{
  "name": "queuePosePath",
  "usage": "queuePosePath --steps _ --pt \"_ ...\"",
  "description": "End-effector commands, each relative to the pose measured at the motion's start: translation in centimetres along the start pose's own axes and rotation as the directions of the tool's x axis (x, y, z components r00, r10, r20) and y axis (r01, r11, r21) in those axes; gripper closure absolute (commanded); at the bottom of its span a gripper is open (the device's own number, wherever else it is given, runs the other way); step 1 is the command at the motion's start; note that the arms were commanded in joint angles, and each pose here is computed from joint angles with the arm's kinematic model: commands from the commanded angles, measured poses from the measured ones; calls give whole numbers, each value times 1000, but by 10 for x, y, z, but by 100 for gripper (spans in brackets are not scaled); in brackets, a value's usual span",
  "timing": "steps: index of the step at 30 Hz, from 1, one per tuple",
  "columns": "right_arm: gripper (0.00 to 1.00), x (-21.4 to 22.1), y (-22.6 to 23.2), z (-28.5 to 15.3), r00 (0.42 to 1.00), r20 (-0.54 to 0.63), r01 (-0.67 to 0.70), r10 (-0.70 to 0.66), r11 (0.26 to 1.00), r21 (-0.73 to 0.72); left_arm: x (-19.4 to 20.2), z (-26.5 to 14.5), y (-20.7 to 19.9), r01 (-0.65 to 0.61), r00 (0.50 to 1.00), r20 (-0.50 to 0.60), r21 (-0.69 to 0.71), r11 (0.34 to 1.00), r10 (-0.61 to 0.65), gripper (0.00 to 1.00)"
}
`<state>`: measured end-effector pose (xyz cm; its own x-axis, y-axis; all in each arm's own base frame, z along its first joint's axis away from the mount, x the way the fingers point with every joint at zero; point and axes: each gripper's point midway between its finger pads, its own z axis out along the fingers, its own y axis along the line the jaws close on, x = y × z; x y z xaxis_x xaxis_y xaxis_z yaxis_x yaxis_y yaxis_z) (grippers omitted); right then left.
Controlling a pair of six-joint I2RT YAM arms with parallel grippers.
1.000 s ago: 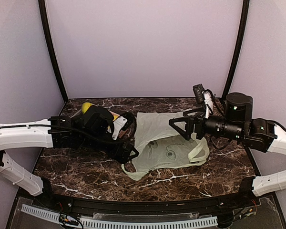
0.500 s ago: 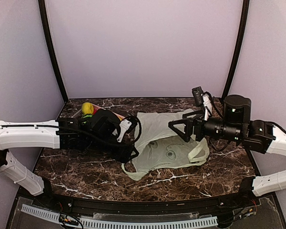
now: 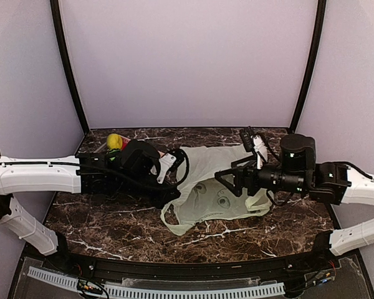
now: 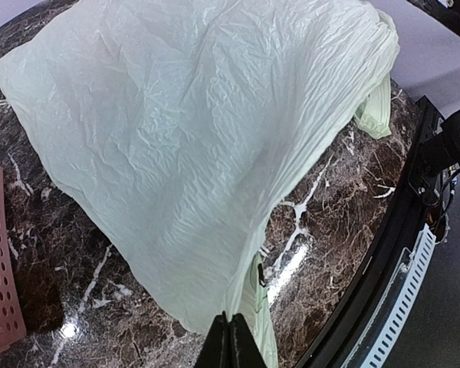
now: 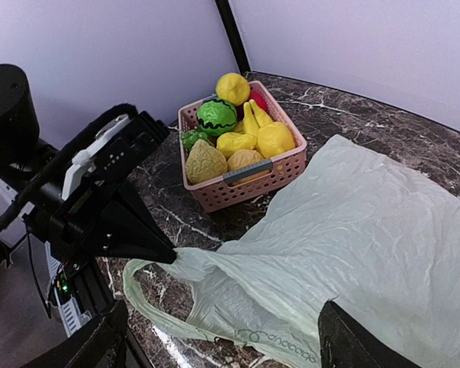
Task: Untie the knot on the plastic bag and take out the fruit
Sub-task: Hold the bag opening of the takeout bag.
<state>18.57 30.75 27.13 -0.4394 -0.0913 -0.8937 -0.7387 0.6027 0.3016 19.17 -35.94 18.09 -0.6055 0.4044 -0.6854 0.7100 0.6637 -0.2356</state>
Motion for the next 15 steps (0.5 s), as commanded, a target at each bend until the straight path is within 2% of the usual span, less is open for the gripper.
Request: queuePosePath --steps 1,6,8,15 --pt "21 8 14 2 999 12 33 -33 999 -16 -18 -9 -9 16 998 53 30 999 -18 99" --pt "30 33 26 8 996 -52 66 -66 998 -16 -20 -12 -8 24 998 61 21 999 -25 99" --pt "32 50 28 12 989 -102 105 -103 994 14 -21 -13 -8 26 998 65 20 999 -28 99" --pt "46 110 27 34 932 -306 221 -193 973 62 -24 -16 -8 28 997 77 17 999 -30 99"
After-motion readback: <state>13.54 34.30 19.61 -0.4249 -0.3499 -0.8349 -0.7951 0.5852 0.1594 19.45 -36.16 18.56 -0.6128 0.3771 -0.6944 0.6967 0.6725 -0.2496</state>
